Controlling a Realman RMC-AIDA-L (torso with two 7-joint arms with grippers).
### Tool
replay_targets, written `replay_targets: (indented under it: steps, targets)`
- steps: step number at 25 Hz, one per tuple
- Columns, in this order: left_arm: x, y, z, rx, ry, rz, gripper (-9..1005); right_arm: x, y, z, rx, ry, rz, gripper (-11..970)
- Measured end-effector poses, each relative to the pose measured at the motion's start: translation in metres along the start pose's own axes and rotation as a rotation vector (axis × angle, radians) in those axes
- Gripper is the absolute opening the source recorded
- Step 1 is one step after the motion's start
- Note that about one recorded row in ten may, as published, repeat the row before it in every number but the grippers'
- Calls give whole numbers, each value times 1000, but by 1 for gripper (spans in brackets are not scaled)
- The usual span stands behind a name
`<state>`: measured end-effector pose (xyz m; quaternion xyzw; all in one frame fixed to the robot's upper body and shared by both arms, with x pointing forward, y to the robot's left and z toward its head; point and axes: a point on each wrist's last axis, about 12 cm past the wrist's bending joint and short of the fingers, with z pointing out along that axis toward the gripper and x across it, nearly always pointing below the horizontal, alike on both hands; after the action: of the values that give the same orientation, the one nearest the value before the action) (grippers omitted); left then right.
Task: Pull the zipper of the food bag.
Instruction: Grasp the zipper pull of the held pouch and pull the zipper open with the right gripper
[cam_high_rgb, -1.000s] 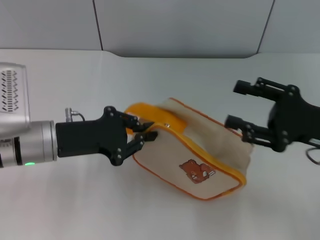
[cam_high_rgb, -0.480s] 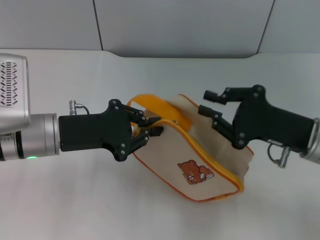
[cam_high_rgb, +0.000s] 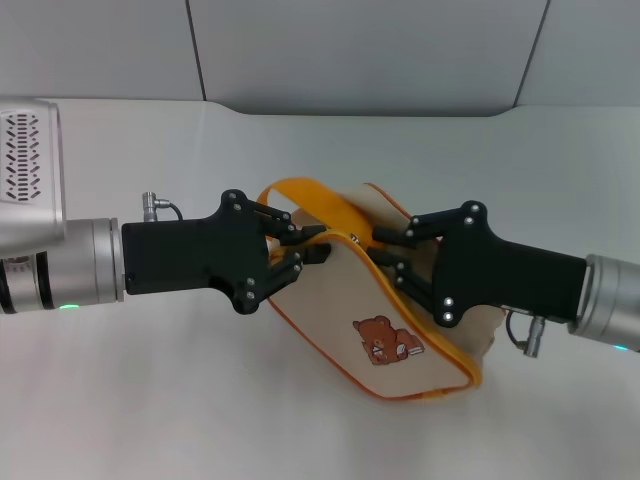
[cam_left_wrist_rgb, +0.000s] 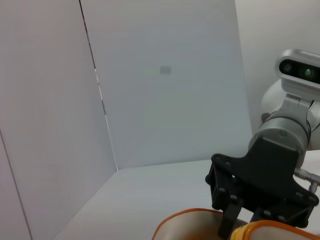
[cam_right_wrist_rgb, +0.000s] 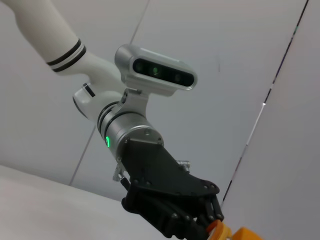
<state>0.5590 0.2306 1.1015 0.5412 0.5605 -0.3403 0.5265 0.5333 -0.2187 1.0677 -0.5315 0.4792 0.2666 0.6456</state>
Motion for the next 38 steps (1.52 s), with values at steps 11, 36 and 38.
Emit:
replay_targets:
  steps: [11, 36, 38]
  targets:
    - [-2, 0, 2, 13, -4, -9, 100, 4, 4, 15, -3, 12, -78, 137]
    - [-1, -1, 2, 9, -12, -21, 97, 6, 15, 23, 42, -1, -161, 103]
    - [0, -2, 1, 6, -11, -22, 97, 6, 15, 22, 42, 1, -160, 68]
